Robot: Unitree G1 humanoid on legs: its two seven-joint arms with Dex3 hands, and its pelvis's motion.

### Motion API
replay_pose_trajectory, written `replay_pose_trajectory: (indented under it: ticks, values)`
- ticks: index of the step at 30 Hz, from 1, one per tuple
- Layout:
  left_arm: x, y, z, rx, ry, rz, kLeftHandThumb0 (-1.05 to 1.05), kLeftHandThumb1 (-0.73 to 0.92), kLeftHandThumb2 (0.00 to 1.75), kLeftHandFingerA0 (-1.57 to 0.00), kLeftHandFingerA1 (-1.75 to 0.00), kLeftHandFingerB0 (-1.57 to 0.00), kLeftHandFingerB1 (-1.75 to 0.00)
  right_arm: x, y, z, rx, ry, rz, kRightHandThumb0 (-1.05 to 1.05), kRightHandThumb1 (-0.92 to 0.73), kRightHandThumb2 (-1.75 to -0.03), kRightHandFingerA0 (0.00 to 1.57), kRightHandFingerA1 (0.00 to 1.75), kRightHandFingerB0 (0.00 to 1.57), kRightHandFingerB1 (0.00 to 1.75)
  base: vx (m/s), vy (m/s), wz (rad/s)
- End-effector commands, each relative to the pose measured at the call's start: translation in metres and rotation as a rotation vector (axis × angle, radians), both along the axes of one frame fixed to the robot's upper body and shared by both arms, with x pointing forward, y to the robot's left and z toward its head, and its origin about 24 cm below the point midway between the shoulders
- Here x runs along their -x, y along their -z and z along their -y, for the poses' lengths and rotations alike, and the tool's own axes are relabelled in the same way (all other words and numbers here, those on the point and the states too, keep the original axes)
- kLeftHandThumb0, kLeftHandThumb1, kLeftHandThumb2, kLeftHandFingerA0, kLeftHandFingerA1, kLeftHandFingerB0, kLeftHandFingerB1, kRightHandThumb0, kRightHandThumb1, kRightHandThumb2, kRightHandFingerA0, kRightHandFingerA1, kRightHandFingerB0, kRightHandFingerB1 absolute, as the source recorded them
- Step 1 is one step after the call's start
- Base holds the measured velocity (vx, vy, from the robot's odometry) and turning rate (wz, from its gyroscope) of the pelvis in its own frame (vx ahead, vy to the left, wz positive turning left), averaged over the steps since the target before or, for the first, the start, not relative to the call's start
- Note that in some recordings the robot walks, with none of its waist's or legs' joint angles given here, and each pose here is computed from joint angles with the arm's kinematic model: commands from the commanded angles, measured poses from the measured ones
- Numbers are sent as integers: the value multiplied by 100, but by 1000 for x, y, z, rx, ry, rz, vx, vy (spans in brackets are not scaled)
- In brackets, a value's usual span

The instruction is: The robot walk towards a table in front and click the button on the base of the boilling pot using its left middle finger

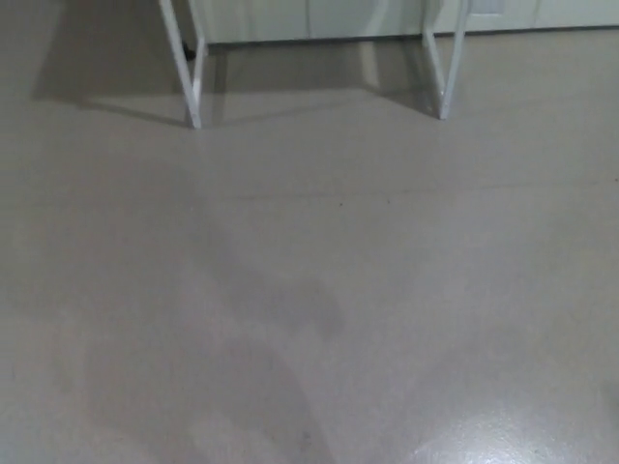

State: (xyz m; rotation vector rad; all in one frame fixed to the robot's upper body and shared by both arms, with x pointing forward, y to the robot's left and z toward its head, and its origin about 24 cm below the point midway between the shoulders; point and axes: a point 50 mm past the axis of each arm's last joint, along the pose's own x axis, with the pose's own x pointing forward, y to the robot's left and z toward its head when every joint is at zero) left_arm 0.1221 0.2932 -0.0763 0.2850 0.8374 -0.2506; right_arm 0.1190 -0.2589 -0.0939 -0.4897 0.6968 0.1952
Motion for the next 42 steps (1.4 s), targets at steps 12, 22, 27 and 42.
replay_pose_trajectory:
  ticks: [12,22,27,42]
  values:
    - [-10,-9,-10,-12,-8,15,-11,38,84,-19,-52,-17,-49,-15,-4,1,26,-9,25,-11,-46,-54,55,47,40,41,128,283,-11]
    - [-17,-12,-9,-43,10,25,-10,38,84,-21,-52,-18,-49,-19,-6,1,28,-17,41,-10,-46,-53,57,47,42,41,127,-86,13]
    - [-18,-10,-8,-49,8,23,-11,38,84,-23,-53,-20,-49,-20,-7,1,26,-19,46,-9,-45,-52,58,47,43,41,108,-278,2]
    - [-16,-10,-10,-51,11,14,-12,37,83,-23,-53,-20,-50,-19,-5,1,42,-25,34,-11,-46,-53,58,46,45,41,142,79,-6]
